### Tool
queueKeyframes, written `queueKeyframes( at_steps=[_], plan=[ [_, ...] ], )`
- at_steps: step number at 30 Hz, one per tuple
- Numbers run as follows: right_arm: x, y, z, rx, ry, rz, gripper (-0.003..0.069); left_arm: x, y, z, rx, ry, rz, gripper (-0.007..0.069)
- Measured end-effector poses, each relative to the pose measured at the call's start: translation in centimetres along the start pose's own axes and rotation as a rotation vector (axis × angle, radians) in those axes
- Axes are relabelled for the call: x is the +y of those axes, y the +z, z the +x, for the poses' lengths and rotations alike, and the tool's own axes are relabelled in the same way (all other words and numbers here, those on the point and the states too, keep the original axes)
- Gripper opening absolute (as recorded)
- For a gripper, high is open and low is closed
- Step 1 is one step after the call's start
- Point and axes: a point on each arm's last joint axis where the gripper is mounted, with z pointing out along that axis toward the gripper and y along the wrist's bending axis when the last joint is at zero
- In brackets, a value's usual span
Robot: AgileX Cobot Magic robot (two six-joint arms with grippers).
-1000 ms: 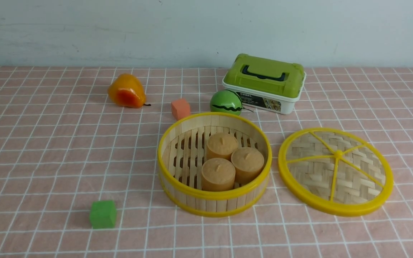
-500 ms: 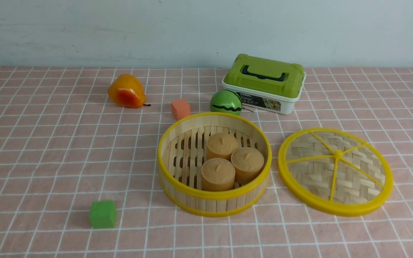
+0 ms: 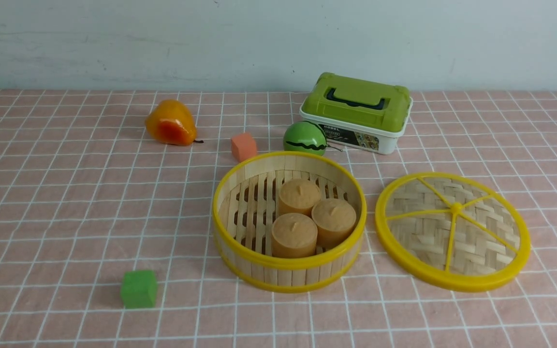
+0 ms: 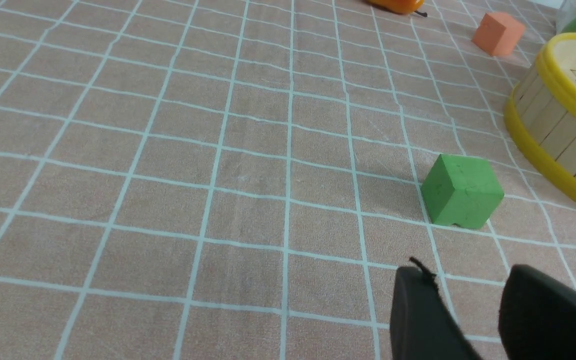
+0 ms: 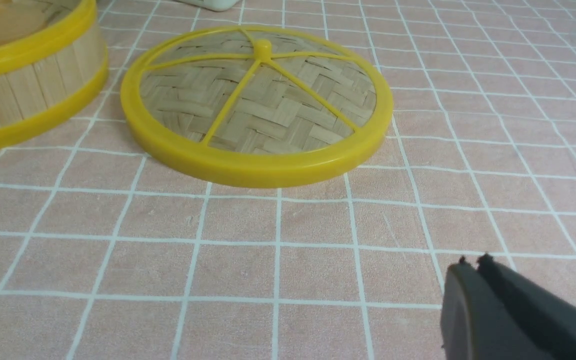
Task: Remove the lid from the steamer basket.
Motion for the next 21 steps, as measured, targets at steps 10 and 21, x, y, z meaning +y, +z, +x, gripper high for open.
queueKeyframes(
  at_steps=[10, 21],
  plan=[
    [0.00, 0.00, 0.00, 0.000, 0.000, 0.000, -0.0001, 0.00, 0.00, 0.00, 0.000, 0.000, 0.000, 0.0239],
    [0.00, 0.00, 0.00, 0.000, 0.001, 0.000, 0.0018, 0.00, 0.00, 0.00, 0.000, 0.000, 0.000, 0.0239]
  ],
)
